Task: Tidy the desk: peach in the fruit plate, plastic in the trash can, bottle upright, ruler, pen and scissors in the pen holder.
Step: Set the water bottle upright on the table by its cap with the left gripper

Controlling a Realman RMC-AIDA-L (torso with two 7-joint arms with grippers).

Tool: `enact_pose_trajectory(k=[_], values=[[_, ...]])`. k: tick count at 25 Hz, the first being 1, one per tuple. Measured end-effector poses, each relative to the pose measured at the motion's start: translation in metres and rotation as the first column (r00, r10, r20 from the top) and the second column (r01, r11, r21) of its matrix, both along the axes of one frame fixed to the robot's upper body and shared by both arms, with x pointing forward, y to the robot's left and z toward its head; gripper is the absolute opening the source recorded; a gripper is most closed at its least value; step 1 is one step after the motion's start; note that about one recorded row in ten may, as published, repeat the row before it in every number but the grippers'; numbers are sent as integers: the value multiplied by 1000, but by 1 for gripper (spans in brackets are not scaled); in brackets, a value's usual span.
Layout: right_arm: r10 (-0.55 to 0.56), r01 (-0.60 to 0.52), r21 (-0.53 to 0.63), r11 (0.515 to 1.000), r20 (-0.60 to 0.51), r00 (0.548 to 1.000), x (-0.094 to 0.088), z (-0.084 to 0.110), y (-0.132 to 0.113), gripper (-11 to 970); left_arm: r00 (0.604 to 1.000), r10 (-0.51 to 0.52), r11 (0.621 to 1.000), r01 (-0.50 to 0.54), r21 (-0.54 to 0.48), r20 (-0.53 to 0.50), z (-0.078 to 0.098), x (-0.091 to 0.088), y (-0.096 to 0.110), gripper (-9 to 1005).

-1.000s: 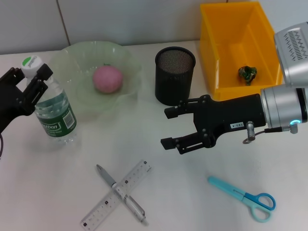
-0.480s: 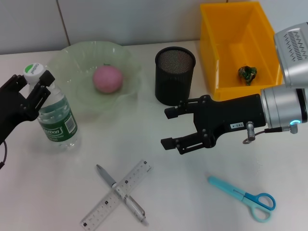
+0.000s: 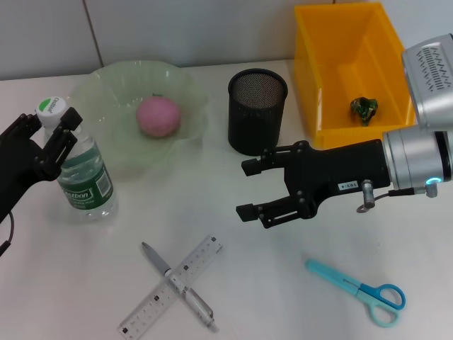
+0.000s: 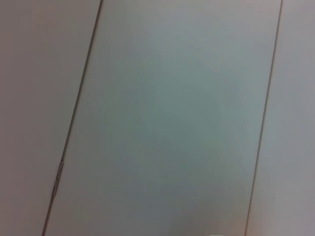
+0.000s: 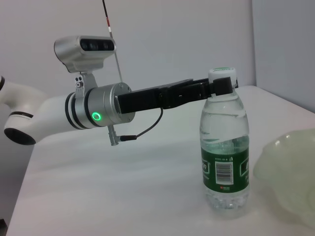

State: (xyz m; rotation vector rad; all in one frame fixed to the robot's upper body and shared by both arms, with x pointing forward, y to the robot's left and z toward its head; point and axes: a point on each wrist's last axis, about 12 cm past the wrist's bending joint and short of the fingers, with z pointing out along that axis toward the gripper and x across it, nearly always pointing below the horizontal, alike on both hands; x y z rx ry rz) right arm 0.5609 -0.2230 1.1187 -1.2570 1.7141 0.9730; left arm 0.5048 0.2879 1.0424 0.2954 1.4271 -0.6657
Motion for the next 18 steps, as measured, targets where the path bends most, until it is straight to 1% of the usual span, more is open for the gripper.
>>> enact_pose_trajectory(k=[15, 18], values=[[1, -1, 0, 1000, -5, 1000, 0, 0, 1, 815, 1000, 10, 1000, -9, 4, -20, -2, 3, -2, 587], [1, -1, 0, 1000, -5, 1000, 0, 0, 1, 815, 999, 25, 1000, -25, -8, -20, -2, 3, -2, 591]])
